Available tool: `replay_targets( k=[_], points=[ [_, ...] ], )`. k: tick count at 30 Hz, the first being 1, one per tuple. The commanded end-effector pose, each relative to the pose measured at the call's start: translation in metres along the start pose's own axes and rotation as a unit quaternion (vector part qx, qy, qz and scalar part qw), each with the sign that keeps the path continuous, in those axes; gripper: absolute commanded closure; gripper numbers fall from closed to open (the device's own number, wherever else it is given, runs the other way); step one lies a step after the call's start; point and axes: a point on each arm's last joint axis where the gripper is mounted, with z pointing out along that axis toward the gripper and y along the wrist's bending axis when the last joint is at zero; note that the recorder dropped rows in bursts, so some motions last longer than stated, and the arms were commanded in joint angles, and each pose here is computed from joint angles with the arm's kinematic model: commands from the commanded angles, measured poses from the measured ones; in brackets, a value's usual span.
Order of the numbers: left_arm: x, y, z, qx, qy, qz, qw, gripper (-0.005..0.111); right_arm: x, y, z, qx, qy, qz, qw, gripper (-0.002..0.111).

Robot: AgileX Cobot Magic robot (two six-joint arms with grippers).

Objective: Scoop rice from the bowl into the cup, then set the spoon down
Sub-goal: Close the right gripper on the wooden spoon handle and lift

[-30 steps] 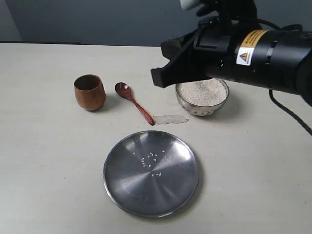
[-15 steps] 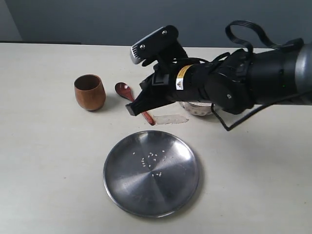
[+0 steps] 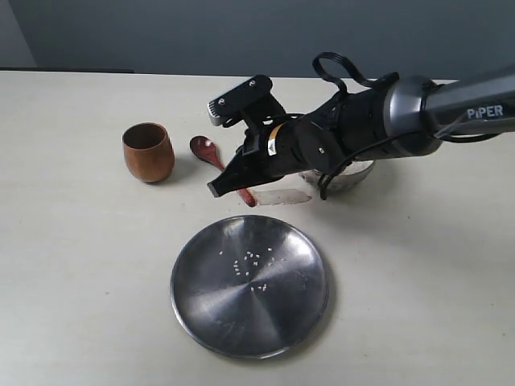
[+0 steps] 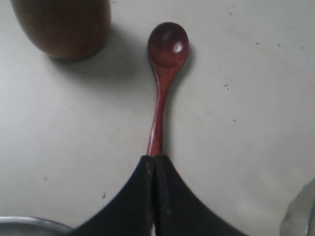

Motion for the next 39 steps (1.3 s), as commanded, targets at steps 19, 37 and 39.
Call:
replay_targets(
  k=[19, 37, 39],
  points=[
    [-0.002, -0.001, -0.001, 0.003, -0.003, 0.001, 1.0, 0.106, 0.018, -0.004, 0.032, 0.0, 0.005, -0.021, 1.0, 0.074],
    [-0.002, -0.001, -0.001, 0.003, -0.003, 0.001, 1.0, 0.106, 0.03, -0.003, 0.045, -0.003, 0.019, -0.019, 1.0, 0.065],
    [-0.002, -0.001, -0.001, 0.003, -0.003, 0.001, 1.0, 0.106, 0.033, -0.002, 0.047, -0.003, 0.023, -0.019, 1.0, 0.065]
  ],
)
